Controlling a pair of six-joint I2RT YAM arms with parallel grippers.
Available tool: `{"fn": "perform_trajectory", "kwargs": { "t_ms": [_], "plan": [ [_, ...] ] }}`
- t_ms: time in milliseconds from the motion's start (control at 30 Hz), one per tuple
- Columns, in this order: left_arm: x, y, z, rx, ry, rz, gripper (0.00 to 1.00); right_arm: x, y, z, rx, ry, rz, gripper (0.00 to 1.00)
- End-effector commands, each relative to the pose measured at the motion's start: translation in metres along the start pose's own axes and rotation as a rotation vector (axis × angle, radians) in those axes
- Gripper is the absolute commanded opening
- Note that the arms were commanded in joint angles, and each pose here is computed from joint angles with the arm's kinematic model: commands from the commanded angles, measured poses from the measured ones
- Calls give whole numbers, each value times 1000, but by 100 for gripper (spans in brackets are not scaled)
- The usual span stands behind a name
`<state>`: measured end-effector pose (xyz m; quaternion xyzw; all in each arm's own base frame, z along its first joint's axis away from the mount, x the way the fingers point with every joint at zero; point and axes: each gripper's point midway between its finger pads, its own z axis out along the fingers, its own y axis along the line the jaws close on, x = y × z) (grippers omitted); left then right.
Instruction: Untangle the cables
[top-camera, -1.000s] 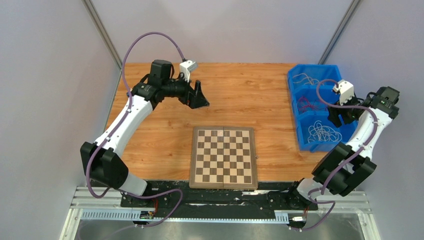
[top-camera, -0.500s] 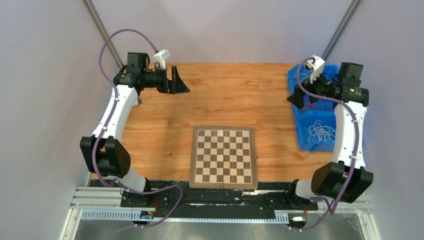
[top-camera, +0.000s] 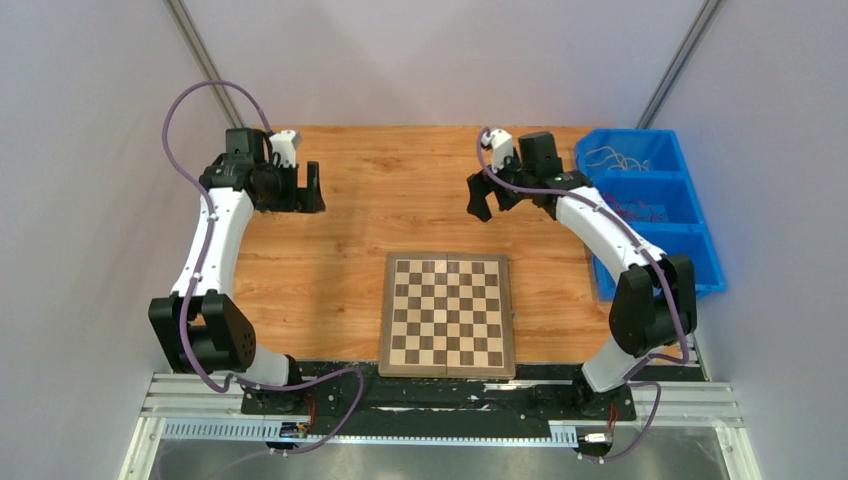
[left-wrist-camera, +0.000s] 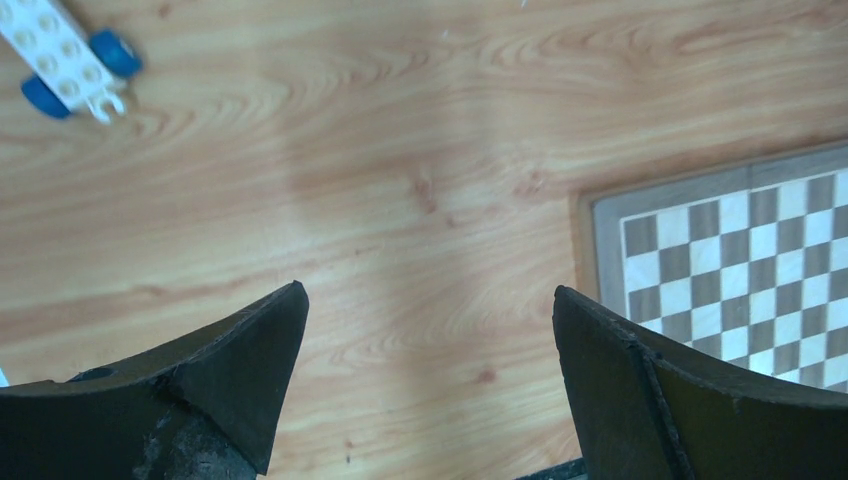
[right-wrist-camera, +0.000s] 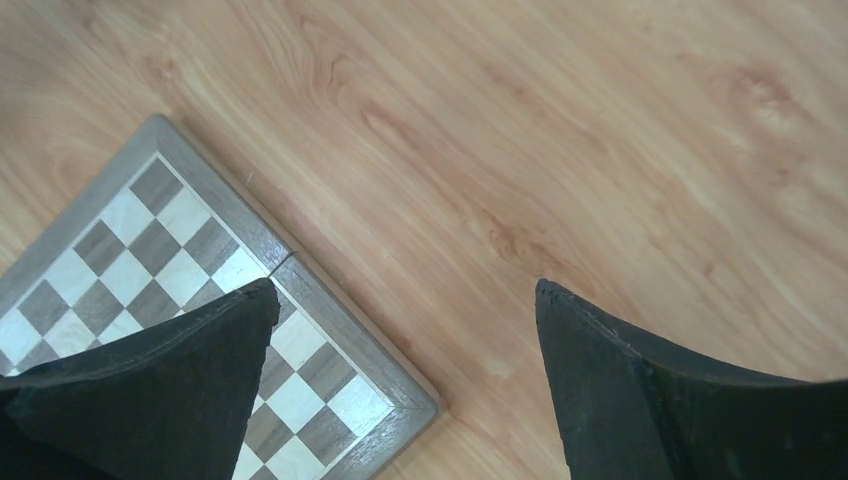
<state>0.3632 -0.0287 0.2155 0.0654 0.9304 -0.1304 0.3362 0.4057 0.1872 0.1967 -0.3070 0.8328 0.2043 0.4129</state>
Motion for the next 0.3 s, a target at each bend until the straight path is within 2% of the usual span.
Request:
{"fn": "perform_trajectory", "kwargs": {
  "t_ms": [0, 267],
  "plan": [
    [8, 11, -12, -95, -38, 22, 100, -1, -6, 25, 120, -8, -30, 100],
    [17, 8, -18, -104, -43, -1, 100, -9, 25, 43, 55, -6, -108, 100]
  ]
}}
